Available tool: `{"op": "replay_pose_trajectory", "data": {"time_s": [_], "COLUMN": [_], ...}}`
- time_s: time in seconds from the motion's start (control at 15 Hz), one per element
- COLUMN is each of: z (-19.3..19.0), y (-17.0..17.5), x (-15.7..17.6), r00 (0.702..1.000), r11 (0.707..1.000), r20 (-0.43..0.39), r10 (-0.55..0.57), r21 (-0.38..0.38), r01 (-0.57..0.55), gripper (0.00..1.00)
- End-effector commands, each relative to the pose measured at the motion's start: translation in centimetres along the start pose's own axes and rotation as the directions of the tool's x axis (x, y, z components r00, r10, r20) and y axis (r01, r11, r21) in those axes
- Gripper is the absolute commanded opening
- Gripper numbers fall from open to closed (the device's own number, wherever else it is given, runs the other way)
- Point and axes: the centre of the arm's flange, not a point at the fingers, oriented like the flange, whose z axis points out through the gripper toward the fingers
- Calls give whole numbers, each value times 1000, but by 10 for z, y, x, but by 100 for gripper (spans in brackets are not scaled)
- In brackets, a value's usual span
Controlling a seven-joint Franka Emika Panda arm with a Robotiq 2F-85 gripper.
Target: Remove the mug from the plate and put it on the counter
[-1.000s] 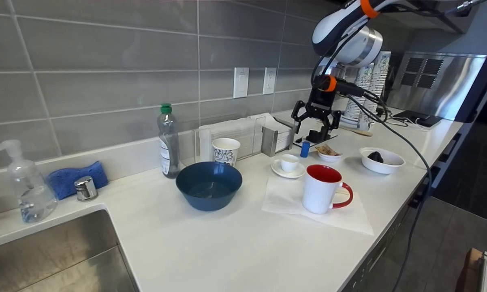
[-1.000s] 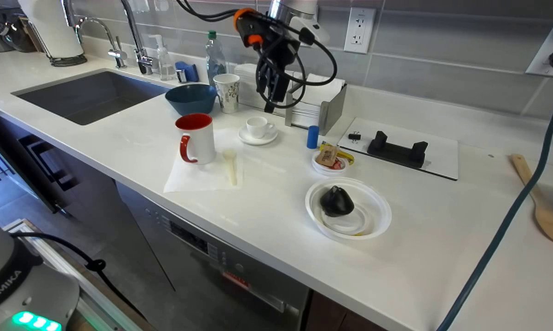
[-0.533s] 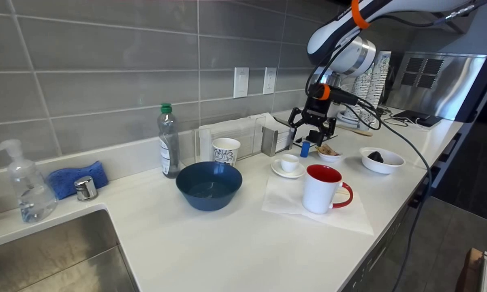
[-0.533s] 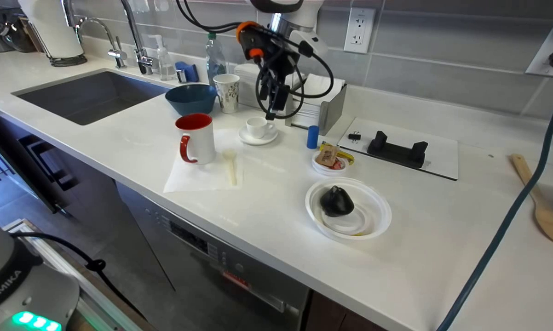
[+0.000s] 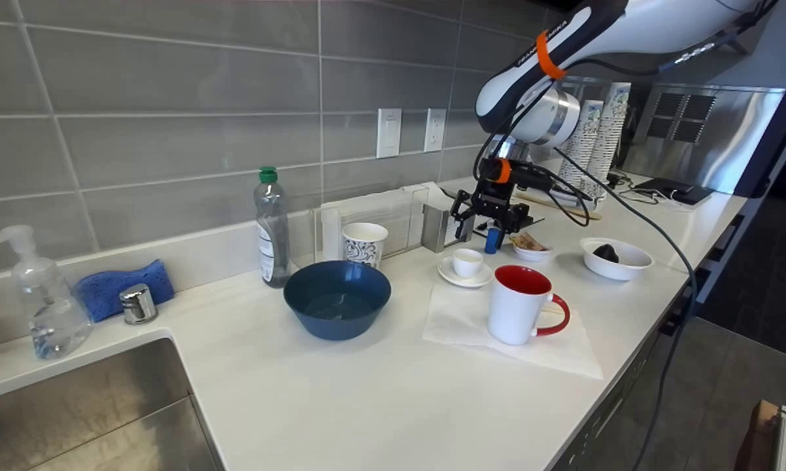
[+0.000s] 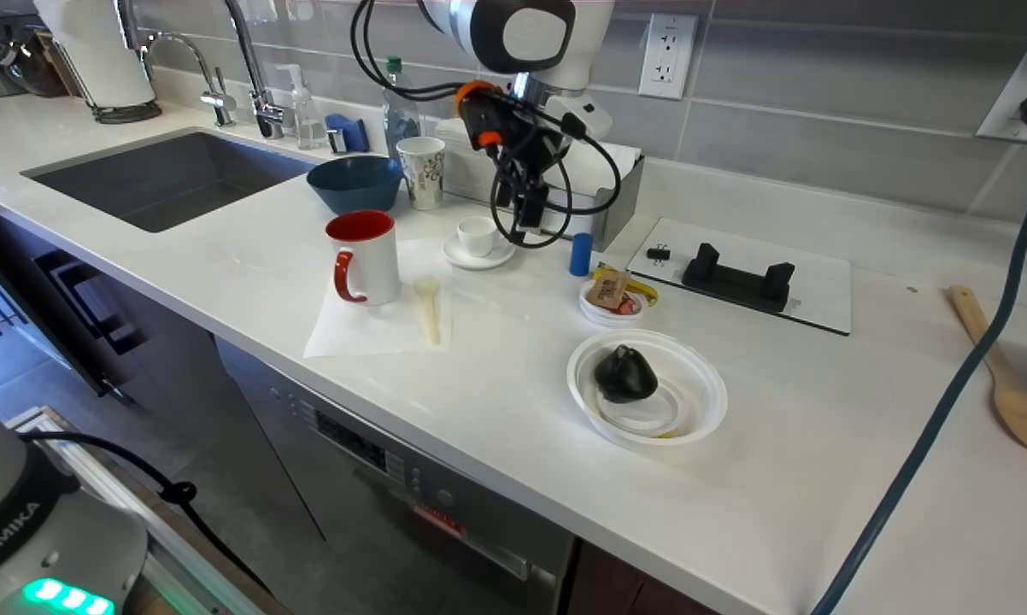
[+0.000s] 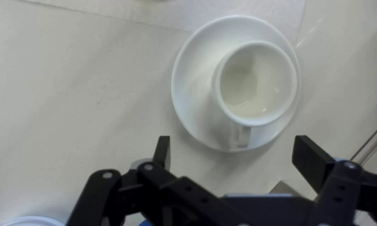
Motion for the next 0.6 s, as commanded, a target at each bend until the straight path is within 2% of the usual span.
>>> {"op": "replay_pose_trajectory", "data": {"time_s": [0.0,0.13,0.2,0.27,0.47,0.53], "z": [4,7,7,8,10,10], "y": [-11,-13,-15,-16,-21,-22], "x": [21,25,26,27,28,27], "r00": [1000,1000,1000,1000,999,999], "r11": [1000,1000,1000,1000,1000,1000], "r20": [1,7,11,15,35,44], "r10": [18,18,19,19,16,15], "r21": [22,23,24,24,15,13], "r01": [-18,-18,-20,-19,-17,-16], "gripper": [94,83,72,66,53,57]}}
